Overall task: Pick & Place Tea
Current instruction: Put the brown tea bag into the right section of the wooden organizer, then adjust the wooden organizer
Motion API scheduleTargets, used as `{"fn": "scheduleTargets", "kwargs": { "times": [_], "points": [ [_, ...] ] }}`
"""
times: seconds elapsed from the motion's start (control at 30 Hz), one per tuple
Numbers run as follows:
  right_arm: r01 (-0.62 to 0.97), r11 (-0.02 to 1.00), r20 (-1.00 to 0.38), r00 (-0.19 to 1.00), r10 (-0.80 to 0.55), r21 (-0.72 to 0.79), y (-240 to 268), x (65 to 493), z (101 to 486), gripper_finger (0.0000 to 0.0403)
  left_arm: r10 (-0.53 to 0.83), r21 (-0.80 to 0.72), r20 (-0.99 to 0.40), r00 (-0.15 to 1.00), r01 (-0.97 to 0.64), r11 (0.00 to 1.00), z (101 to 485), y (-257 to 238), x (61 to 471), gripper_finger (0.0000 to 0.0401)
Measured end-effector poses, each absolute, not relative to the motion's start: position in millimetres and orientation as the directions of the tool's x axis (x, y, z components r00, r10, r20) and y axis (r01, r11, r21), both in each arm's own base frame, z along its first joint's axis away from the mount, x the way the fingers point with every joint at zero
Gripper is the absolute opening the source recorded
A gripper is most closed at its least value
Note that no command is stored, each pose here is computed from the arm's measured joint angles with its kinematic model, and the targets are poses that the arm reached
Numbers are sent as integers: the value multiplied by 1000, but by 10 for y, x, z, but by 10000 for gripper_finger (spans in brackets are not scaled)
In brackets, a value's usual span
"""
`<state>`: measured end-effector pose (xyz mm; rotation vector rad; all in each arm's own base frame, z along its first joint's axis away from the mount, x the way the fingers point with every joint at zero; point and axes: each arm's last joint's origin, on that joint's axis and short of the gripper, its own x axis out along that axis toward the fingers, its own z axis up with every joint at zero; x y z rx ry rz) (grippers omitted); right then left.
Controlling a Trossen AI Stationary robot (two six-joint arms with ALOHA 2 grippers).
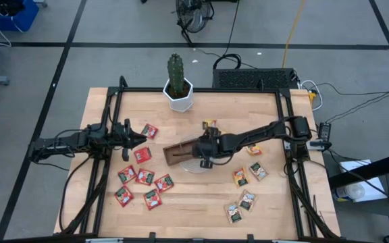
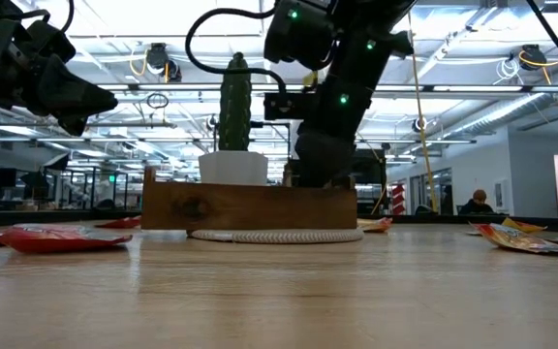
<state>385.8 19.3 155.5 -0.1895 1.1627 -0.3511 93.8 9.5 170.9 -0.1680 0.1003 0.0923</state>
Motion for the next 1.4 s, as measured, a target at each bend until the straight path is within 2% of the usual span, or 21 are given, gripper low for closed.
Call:
{"fn": "scheduleTargets", "kwargs": {
  "times": [0.17,0.4,0.63,0.83,1.1,1.23,1.4],
  "points": [
    [154,895,-822,354,-446,-419,203,3867,1542,0,83,-162,-108,991,-100,982,1709,94,938,58],
    [157,898,-810,388,-440,-412,227,3881,1592,0,83,-162,-107,991,-100,982,1709,94,938,58],
    [197,899,-779,449,-437,-391,246,3848,1828,0,83,-162,-107,991,-100,982,1709,95,938,58],
    [209,874,-741,466,-483,-438,258,3792,1990,0,83,-162,-108,991,-100,982,1708,94,938,58],
    [298,751,-611,444,-656,-590,-7,3558,2270,0,83,-162,-108,991,-100,982,1708,94,938,58],
    [369,759,-621,436,-651,-537,-371,3386,2143,0,83,-162,-107,991,-100,982,1709,94,938,58],
    [381,855,-683,520,-513,-352,-706,3194,1729,0,83,-162,-108,991,-99,982,1708,94,938,58]
  ]
}}
